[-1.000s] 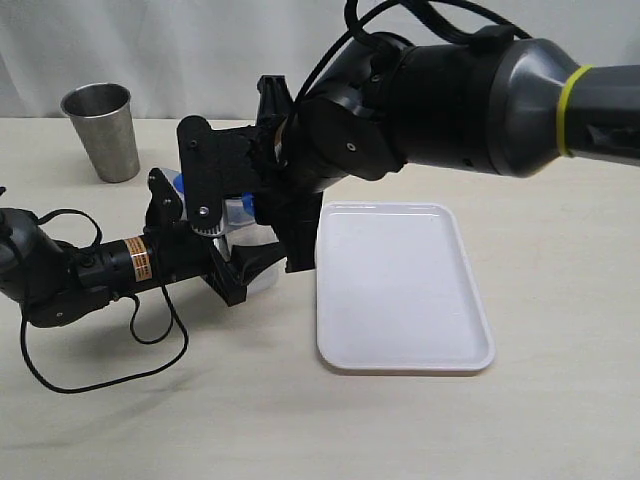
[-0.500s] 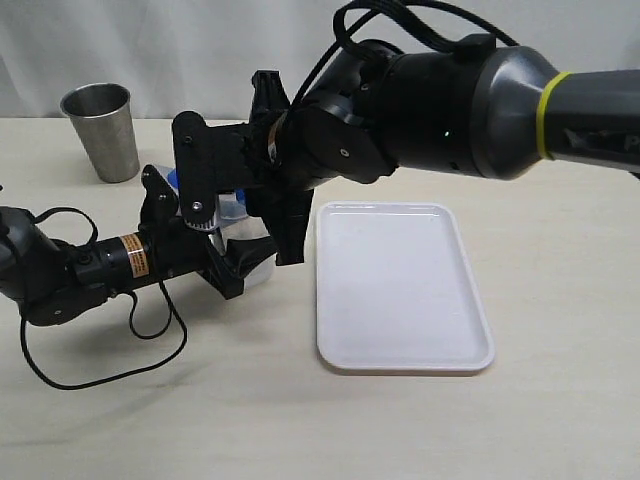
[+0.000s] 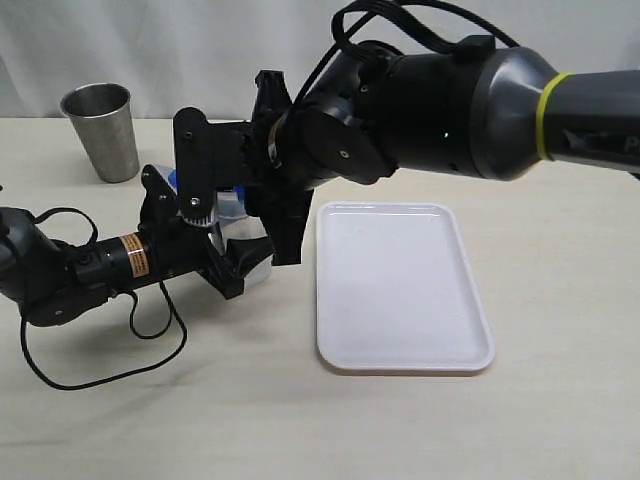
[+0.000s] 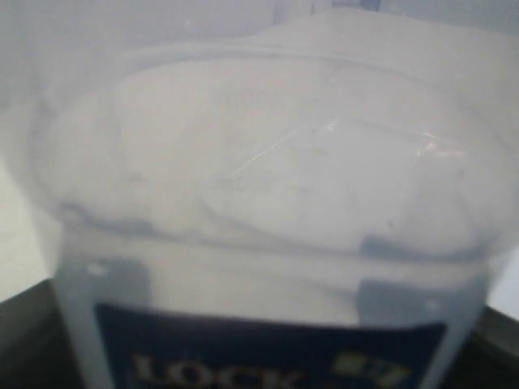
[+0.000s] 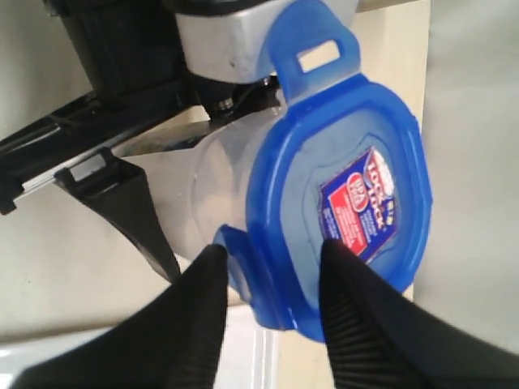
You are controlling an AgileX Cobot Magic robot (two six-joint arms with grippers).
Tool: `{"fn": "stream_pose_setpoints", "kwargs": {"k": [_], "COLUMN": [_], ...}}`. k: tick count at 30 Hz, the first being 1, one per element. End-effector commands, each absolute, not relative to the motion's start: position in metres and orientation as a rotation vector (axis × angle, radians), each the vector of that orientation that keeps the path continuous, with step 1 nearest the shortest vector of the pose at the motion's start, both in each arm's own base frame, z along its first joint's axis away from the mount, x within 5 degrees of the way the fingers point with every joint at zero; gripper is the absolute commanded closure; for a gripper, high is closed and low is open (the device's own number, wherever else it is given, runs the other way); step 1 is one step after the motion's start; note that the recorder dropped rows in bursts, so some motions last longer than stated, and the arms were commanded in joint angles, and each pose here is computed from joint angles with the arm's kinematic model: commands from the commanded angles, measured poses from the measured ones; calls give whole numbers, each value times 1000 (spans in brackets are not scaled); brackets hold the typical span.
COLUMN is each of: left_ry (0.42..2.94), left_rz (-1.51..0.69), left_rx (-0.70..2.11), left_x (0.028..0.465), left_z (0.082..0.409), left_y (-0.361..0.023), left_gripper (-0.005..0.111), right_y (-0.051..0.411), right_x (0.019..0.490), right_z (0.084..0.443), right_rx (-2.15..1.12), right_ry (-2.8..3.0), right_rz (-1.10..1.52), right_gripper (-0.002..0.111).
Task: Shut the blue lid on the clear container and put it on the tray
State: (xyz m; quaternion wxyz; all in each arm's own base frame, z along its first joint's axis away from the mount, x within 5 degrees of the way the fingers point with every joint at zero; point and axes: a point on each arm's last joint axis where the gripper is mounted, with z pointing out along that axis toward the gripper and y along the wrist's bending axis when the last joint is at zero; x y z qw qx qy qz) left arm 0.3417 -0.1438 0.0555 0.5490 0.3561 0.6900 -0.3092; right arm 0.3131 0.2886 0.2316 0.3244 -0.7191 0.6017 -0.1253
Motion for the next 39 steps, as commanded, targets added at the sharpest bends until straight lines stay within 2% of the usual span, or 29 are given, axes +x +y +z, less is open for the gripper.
{"fn": "stream_pose_setpoints", "kwargs": {"k": [1,8,13,20,21,25,31,39], "left_ry": [1566,1564,1562,1551,1548,1517,1498,1510], "left_rz": [-761,-765,-769,-776,-772,-761,-729,-725], "left_rx": [903,917,927,954,958,986,1094,1156], "left_x": [337,337,337,335,335,335,334,331], "left_z": [59,58,58,58,58,64,95,93], "left_y": [-147,-145,-145,-145,-145,-146,-148,-148], "left_gripper": [107,107,107,107,107,107,107,107], "right_y": [272,263,255,249,247,249,252,231], "right_x": [306,296,298,316,318,315,309,326], "right_z": [219,263,281,296,297,296,287,256], "right_rx": [-1860,-1695,-1550,-1078,-1041,-1026,-1032,-957], "right_ry": [1826,1836,1879,1980,1988,2019,2121,2337], "right_rz": [-256,-151,-64,261,289,360,448,257], "right_gripper": [71,71,71,73,76,104,104,104]}}
